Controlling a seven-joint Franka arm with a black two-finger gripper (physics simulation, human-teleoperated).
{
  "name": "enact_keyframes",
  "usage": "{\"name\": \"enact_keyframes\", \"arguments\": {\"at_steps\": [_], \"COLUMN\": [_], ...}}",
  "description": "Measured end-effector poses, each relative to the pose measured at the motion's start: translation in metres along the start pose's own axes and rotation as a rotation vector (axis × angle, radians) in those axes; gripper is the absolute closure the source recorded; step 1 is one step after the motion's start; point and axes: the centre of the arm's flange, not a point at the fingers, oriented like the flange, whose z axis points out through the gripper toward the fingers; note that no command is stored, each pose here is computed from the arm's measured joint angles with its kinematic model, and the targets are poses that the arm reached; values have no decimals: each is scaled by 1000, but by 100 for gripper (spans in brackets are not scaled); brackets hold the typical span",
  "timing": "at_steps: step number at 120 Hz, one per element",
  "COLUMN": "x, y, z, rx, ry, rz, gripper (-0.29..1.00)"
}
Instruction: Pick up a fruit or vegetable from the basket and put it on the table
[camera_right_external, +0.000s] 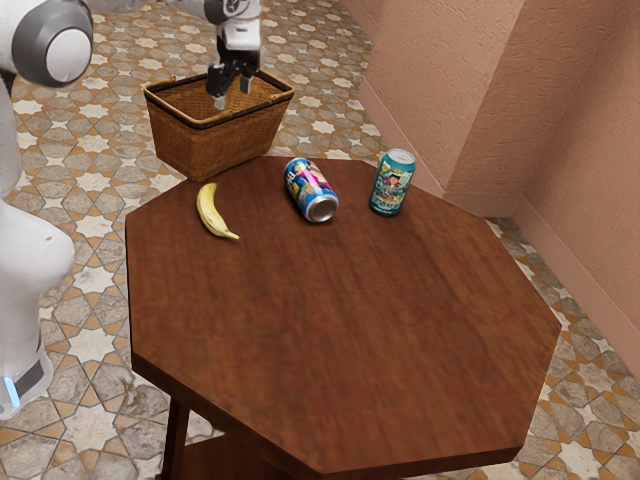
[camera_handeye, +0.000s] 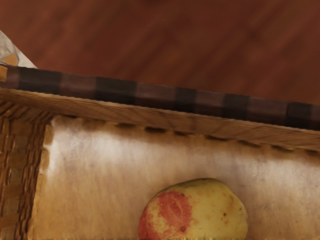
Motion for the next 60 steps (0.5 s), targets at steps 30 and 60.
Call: {"name": "enact_keyframes", "arguments": {"at_steps": [30, 60], "x": [-29, 2], "y": [-6, 29], "z": [22, 35], "rx": [-29, -91], "ry": [6, -5], "rz": [3, 88], "gripper": [0, 0]}}
